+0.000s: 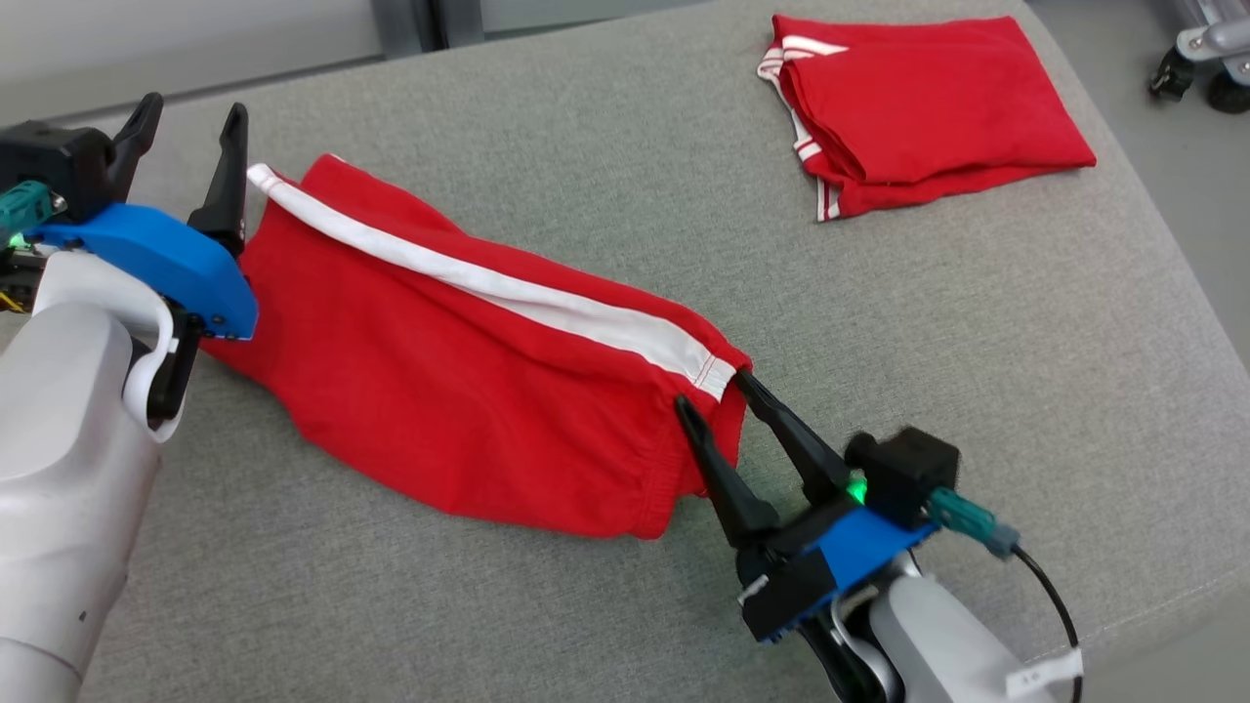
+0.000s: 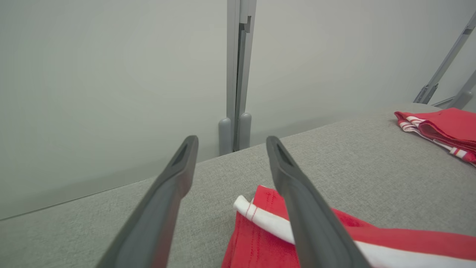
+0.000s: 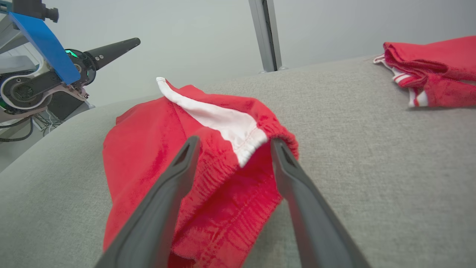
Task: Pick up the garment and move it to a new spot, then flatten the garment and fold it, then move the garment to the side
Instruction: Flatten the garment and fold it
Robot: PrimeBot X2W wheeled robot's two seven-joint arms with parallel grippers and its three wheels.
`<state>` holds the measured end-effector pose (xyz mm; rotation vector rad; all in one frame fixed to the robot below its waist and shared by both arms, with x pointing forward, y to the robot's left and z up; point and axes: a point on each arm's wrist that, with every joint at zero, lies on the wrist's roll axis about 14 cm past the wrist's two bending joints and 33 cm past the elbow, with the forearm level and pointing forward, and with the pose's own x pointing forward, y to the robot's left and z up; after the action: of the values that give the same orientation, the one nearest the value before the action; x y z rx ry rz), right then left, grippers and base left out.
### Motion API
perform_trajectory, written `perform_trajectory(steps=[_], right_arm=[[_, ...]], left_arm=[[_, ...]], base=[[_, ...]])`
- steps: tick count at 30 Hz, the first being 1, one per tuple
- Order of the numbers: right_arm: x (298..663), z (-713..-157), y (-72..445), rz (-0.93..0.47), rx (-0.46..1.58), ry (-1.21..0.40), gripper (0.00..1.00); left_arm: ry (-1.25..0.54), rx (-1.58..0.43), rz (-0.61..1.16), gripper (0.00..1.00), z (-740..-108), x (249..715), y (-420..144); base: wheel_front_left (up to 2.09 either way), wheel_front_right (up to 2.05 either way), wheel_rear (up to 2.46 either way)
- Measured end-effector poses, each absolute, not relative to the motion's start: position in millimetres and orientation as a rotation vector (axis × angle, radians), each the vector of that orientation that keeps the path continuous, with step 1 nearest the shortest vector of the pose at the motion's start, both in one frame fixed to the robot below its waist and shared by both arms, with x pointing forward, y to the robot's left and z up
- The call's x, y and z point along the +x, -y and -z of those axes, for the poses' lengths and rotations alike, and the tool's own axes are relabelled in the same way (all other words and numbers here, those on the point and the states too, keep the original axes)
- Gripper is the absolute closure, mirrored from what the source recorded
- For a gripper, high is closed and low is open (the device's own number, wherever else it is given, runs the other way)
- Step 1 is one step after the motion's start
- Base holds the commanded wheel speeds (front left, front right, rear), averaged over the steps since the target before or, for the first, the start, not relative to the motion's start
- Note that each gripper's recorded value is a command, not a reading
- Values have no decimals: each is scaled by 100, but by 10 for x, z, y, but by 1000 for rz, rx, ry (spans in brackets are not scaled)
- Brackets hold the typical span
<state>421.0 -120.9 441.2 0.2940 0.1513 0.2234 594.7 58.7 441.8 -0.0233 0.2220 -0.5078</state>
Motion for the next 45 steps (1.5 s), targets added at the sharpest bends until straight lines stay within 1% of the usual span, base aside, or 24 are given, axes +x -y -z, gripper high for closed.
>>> perform_trajectory(steps=[4, 10, 14, 16, 17, 18, 19, 20, 21, 27, 38, 39, 40, 45], right_arm=[[4034, -4425, 1355, -168, 288, -140, 0], [3886, -4670, 1591, -103, 219, -51, 0], [3820, -4822, 1665, -80, 199, -1, 0], [3807, -4846, 1665, -77, 204, 7, 0], [3806, -4855, 1660, -77, 213, 10, 0], [3804, -4856, 1656, -77, 218, 11, 0], [3805, -4853, 1652, -78, 217, 10, 0], [3806, -4845, 1642, -81, 217, 7, 0], [3808, -4838, 1637, -82, 217, 5, 0], [3836, -4824, 1624, -87, 218, 2, 0], [3886, -4786, 1592, -98, 218, -8, 0], [3890, -4787, 1588, -100, 220, -8, 0], [3889, -4784, 1581, -102, 221, -9, 0], [3864, -4797, 1519, -119, 229, -7, 0]], left_arm=[[-204, -13, 500, 0, -4535, 5914, -655], [-264, -14, 517, 0, -4411, 5791, -653], [-371, 26, 546, 0, -4168, 5651, -690], [-433, 12, 531, 0, -4045, 5608, -756], [-474, 0, 524, 2, -3967, 5567, -777], [-516, 0, 526, 8, -3875, 5508, -786], [-566, 3, 528, 9, -3773, 5438, -799], [-605, -4, 529, 2, -3693, 5375, -804], [-624, -17, 527, 0, -3649, 5339, -809], [-715, -33, 515, 0, -3455, 5181, -894], [-742, -119, 550, 0, -3393, 5047, -644], [-735, -119, 555, 92, -3395, 5039, -620], [-726, -115, 560, 100, -3399, 5032, -605], [-659, -145, 567, 100, -3501, 4985, -499]], base=[[0, 0, 0], [0, 0, 0], [0, 0, 0], [0, 0, 0], [0, 0, 0], [0, 0, 0], [0, 0, 0], [0, 0, 0], [0, 0, 0], [0, 0, 0], [0, 0, 0], [0, 0, 0], [0, 0, 0], [0, 0, 0]])
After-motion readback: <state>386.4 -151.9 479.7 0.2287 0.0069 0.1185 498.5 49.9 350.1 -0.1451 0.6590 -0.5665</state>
